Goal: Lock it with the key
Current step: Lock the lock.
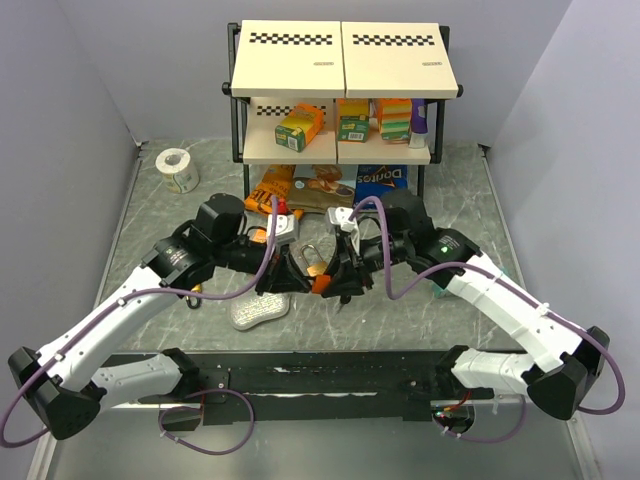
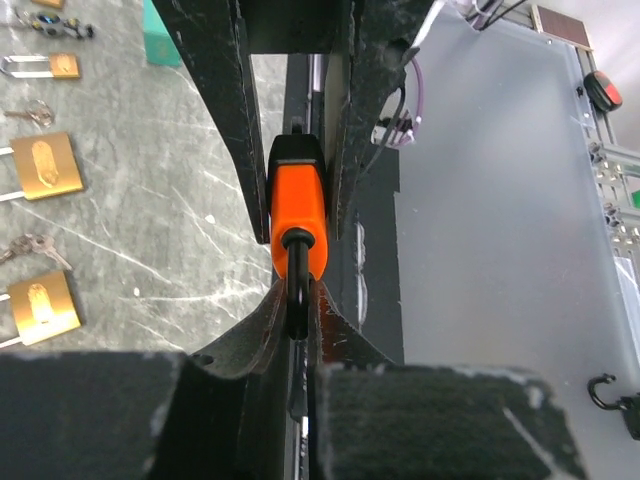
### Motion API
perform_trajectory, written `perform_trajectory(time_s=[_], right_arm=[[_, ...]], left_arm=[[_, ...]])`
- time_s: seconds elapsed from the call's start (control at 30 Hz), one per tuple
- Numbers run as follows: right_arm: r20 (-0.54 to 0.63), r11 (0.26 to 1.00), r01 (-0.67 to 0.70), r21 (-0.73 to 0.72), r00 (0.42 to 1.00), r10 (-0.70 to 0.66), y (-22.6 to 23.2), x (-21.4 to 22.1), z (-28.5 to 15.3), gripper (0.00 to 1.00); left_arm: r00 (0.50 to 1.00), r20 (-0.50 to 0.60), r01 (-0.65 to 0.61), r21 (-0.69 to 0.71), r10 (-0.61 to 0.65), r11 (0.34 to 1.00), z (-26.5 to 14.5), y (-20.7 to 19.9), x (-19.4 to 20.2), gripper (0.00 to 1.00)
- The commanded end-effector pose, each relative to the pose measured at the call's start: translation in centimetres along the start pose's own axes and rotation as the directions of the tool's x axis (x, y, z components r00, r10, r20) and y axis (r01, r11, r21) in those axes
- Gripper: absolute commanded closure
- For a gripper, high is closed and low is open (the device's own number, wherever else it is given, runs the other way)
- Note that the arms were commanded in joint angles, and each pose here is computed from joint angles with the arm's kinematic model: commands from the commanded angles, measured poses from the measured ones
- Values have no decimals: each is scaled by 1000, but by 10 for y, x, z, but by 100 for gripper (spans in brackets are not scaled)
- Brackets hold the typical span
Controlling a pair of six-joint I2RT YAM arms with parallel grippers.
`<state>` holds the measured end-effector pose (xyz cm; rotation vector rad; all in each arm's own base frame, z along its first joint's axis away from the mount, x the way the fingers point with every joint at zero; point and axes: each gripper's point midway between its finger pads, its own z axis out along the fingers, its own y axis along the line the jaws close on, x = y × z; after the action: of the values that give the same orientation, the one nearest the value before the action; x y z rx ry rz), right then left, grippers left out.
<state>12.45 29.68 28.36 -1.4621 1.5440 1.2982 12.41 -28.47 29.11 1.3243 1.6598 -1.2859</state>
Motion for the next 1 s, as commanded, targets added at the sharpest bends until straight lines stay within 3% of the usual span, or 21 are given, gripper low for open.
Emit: perform_trajectory(time_s=[0.0,0.03,0.07,0.1,0.13,0.23,0.77,0.9,0.97], right_arm=[[103,987,160,8,982,-160,-4,-32,-11,70],[94,988,151,20,984,-152,-3,-28,-17,58],[83,990,140,34,986,-142,-4,-24,-22,37],[59,991,117,64,991,-121,-7,-14,-29,29],[51,990,114,78,992,-118,-7,-10,-34,24],[9,990,91,112,996,-93,-10,8,-45,23],[63,991,-18,131,998,9,-33,-5,-38,50],[54,993,-12,120,999,6,-33,-5,-37,68],[38,994,14,112,999,-18,-32,-1,-38,82]], left_arm=[[973,140,-185,4,183,983,-8,3,-35,99],[972,140,-192,-10,191,981,-12,5,-35,99],[975,136,-174,-39,177,984,-19,13,-33,99],[971,141,-188,-38,192,981,-23,13,-36,99],[972,138,-185,-44,190,982,-26,15,-36,99],[969,122,-207,-58,213,977,-32,19,-35,99],[966,113,-237,22,233,971,-24,7,-31,99],[966,111,-234,12,232,972,-23,9,-30,99],[968,109,-227,7,225,974,-23,11,-28,99]])
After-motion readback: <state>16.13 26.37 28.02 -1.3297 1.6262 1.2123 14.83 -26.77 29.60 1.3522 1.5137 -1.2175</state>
